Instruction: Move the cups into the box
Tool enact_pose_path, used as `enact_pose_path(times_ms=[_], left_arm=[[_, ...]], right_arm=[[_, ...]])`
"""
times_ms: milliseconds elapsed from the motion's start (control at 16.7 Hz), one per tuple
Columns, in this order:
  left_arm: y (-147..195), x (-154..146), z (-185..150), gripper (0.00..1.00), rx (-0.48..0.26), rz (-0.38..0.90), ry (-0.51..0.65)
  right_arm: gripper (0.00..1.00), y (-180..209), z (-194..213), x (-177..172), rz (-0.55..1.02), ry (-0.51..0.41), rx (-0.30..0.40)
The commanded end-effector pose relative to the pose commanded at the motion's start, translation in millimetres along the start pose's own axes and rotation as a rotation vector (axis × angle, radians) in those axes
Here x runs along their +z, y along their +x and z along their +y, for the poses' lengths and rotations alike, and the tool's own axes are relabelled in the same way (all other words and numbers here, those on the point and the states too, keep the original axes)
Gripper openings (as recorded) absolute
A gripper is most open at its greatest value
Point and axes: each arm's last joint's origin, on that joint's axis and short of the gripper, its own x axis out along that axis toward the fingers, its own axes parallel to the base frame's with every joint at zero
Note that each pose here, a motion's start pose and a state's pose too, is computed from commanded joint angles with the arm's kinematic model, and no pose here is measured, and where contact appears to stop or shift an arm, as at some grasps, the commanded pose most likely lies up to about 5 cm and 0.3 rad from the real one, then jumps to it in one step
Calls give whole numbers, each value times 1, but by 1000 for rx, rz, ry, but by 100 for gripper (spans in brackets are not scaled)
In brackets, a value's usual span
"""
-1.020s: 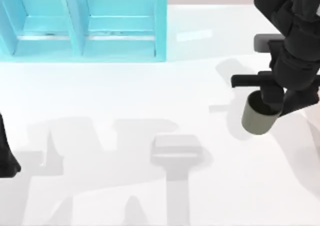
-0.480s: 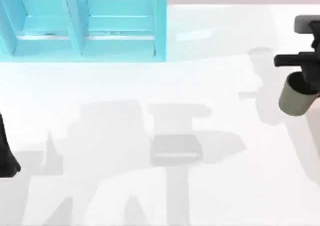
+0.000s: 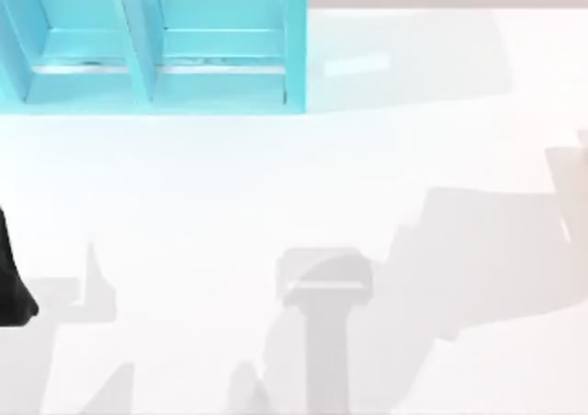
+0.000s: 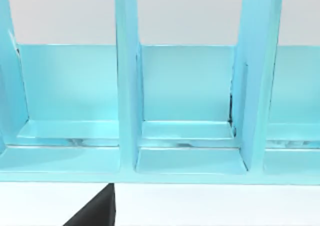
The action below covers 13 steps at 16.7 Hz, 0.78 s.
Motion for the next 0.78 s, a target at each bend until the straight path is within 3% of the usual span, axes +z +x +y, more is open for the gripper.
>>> enact_pose_path(times_ms=[240, 780], left_arm=[[0, 0, 0, 100, 0, 0, 0], [0, 0, 0, 100, 0, 0, 0]], right_arm=[[0, -6, -48, -22, -4, -3, -6], [0, 12, -50, -23, -4, 5, -6]])
